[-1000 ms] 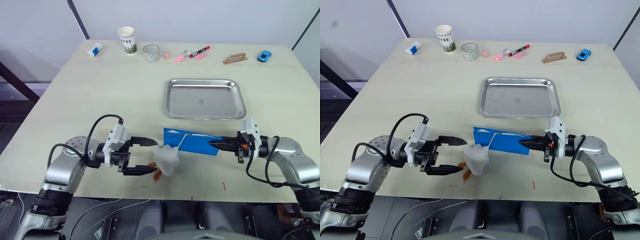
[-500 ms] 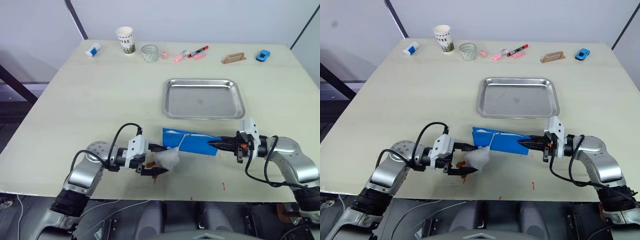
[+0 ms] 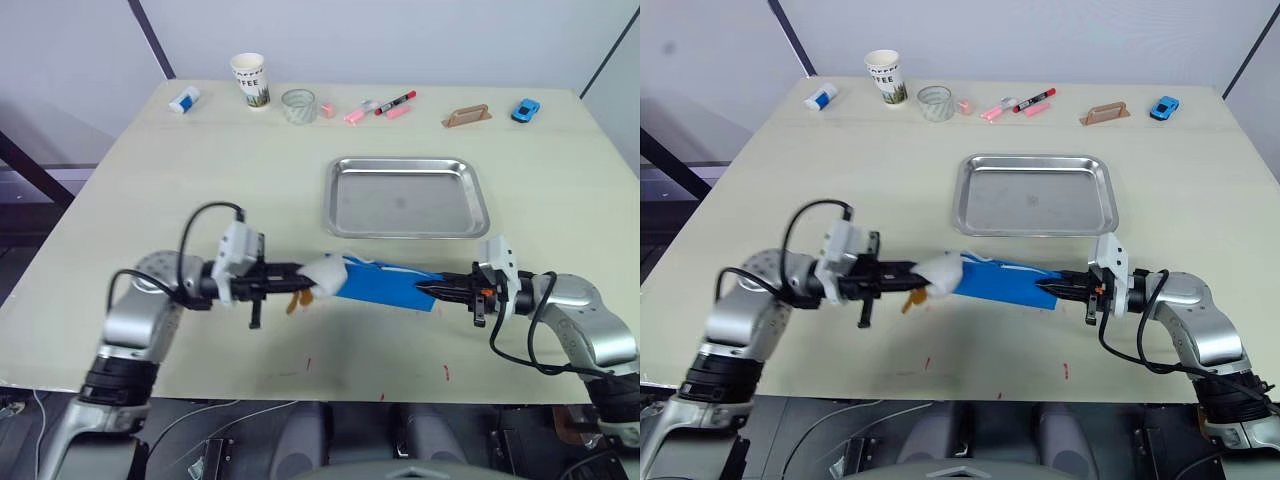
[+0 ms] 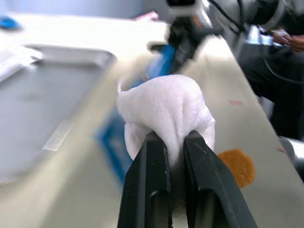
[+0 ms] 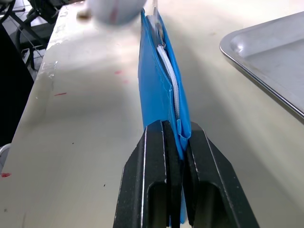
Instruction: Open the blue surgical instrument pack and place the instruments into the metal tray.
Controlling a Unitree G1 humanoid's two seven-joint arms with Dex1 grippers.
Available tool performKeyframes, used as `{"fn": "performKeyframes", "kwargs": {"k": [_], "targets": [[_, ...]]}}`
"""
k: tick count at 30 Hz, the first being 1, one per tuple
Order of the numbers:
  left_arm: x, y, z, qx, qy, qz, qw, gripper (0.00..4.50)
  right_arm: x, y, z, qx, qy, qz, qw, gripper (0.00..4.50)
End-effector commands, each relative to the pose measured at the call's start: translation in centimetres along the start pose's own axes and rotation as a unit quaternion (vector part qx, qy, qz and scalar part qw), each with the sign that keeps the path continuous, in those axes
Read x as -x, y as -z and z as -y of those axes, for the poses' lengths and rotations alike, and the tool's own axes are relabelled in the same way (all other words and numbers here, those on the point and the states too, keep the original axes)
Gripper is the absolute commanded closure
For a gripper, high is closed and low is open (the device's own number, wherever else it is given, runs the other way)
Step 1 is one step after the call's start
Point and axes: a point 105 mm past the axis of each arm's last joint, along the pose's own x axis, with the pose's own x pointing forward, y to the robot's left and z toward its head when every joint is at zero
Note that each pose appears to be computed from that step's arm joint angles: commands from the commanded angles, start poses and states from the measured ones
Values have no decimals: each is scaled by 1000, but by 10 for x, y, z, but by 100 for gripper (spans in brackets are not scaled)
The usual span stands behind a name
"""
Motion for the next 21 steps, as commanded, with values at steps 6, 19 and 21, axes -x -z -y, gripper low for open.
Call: {"fn": "performKeyframes", "kwargs": {"k": [6, 19, 21], "targets": [[34, -13, -29, 4, -88, -5, 996, 445, 5, -1, 0, 18, 10, 5, 1000, 450], [52, 18, -26, 32, -111, -56, 992, 445, 19, -42, -7, -37, -11, 136, 990, 450], [47, 22, -19, 42, -100, -56, 992, 445, 19, -50, -7, -48, -14, 159, 986, 450]]}}
